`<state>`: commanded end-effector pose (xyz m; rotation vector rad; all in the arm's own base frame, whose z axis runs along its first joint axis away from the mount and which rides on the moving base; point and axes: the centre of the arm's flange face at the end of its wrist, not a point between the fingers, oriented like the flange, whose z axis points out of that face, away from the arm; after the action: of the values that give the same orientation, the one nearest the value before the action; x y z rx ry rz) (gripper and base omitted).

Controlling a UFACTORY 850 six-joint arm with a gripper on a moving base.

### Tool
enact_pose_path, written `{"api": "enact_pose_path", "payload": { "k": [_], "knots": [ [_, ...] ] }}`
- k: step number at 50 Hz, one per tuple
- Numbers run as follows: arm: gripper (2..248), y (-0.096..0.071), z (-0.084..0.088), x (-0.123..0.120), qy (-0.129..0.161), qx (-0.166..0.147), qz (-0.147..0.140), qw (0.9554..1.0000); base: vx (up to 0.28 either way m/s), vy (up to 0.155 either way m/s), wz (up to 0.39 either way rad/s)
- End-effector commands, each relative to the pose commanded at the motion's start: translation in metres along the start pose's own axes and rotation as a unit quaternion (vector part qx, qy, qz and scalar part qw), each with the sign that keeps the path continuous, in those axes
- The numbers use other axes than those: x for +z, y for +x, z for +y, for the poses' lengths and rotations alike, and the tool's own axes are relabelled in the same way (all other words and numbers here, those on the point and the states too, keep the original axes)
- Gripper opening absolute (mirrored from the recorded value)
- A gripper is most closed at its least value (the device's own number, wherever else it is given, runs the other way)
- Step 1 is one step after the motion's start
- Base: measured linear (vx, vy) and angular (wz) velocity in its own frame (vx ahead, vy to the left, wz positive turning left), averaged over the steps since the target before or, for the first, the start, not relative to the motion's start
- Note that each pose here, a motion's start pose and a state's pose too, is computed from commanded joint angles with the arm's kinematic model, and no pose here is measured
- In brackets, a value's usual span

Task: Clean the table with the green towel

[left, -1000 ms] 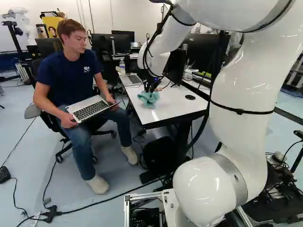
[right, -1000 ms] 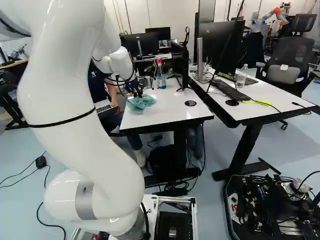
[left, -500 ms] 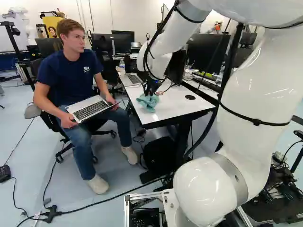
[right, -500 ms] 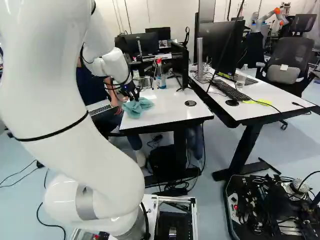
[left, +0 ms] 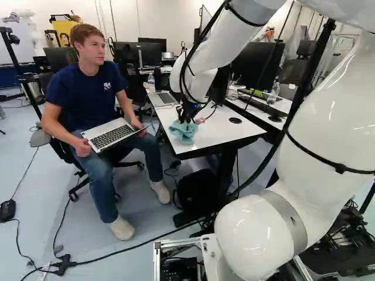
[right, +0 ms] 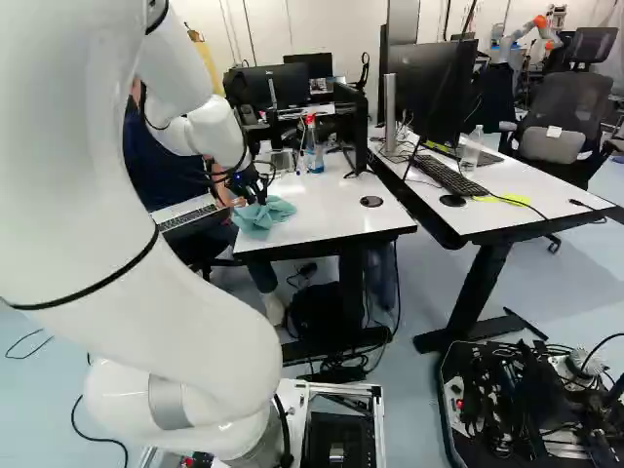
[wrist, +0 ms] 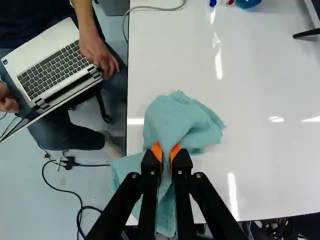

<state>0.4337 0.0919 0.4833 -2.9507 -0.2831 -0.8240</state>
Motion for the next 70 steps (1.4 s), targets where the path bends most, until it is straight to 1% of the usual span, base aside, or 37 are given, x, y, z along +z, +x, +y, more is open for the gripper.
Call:
{"api": "enact_pose_path", "payload": {
  "k": [19, 20, 24, 25, 29, 30, 34, 35, 40, 41, 45, 46, 70],
  "knots": [
    [41, -0.0007, -0.0001, -0.0004, 0.0, 0.0, 0.0, 1.0, 0.0, 0.0, 0.0],
    [69, -0.0007, -0.0001, -0.0004, 0.0, 0.0, 0.0, 1.0, 0.0, 0.0, 0.0],
    [69, -0.0007, -0.0001, -0.0004, 0.0, 0.0, 0.0, 1.0, 0.0, 0.0, 0.0],
    [104, -0.0007, -0.0001, -0.0004, 0.0, 0.0, 0.0, 1.0, 0.0, 0.0, 0.0],
    [104, -0.0007, -0.0001, -0.0004, 0.0, 0.0, 0.0, 1.0, 0.0, 0.0, 0.0],
    [139, -0.0007, -0.0001, -0.0004, 0.0, 0.0, 0.0, 1.0, 0.0, 0.0, 0.0],
    [139, -0.0007, -0.0001, -0.0004, 0.0, 0.0, 0.0, 1.0, 0.0, 0.0, 0.0],
    [175, -0.0007, -0.0001, -0.0004, 0.0, 0.0, 0.0, 1.0, 0.0, 0.0, 0.0],
    [175, -0.0007, -0.0001, -0.0004, 0.0, 0.0, 0.0, 1.0, 0.0, 0.0, 0.0],
    [211, -0.0007, -0.0001, -0.0004, 0.0, 0.0, 0.0, 1.0, 0.0, 0.0, 0.0],
    [211, -0.0007, -0.0001, -0.0004, 0.0, 0.0, 0.0, 1.0, 0.0, 0.0, 0.0],
    [245, -0.0007, -0.0001, -0.0004, 0.0, 0.0, 0.0, 1.0, 0.0, 0.0, 0.0],
    [247, -0.0007, -0.0001, -0.0004, 0.0, 0.0, 0.0, 1.0, 0.0, 0.0, 0.0]
  ]
}}
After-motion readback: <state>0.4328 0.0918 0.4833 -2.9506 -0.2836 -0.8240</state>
